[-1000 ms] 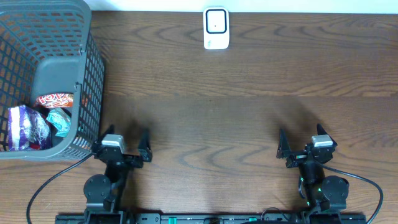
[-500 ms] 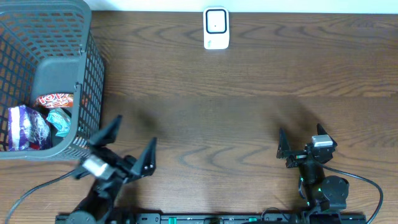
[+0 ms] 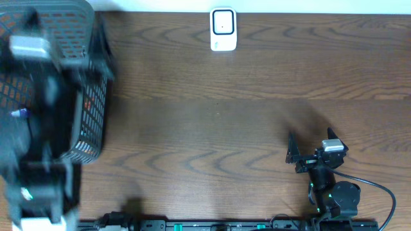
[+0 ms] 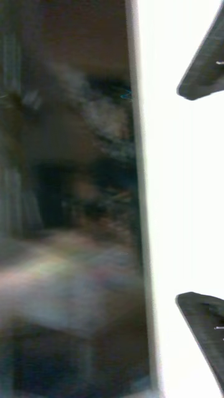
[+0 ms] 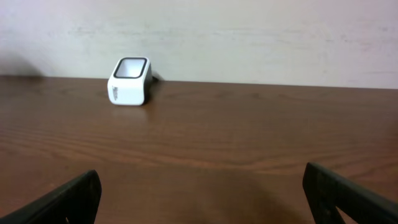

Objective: Scan the item barcode
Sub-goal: 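Reach the left gripper into the grey basket toward the purple pack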

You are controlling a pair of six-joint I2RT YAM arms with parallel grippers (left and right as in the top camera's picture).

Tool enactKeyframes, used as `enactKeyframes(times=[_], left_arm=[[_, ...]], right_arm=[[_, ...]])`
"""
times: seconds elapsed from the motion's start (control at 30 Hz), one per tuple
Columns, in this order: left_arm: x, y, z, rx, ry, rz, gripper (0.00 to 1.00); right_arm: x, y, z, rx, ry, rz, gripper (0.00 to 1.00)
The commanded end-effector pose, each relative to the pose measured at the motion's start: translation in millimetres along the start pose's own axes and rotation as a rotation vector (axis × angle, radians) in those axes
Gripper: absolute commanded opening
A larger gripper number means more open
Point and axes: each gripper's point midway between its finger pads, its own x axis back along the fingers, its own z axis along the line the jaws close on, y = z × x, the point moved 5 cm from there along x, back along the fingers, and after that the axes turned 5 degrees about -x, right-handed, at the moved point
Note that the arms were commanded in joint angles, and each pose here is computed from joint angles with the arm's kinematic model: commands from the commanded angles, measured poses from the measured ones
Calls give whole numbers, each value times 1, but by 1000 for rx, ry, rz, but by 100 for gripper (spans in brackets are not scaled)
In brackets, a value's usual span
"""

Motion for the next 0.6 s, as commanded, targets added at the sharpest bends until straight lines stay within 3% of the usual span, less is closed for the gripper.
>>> enactKeyframes(times=[0.0,0.1,0.23,0.57], left_arm=[[-34,0,62,-179,313,244,98],[-48,-38,96,-249,370,551,97],[-42,-102,117,-232,359,881,98],[-4,-199,169,-70,453,1297,98]], right_arm=[[0,-1,1,12,4,1,99],[0,-1,1,12,4,1,99],[0,-1,1,12,4,1,99],[0,-1,1,12,4,1,99]])
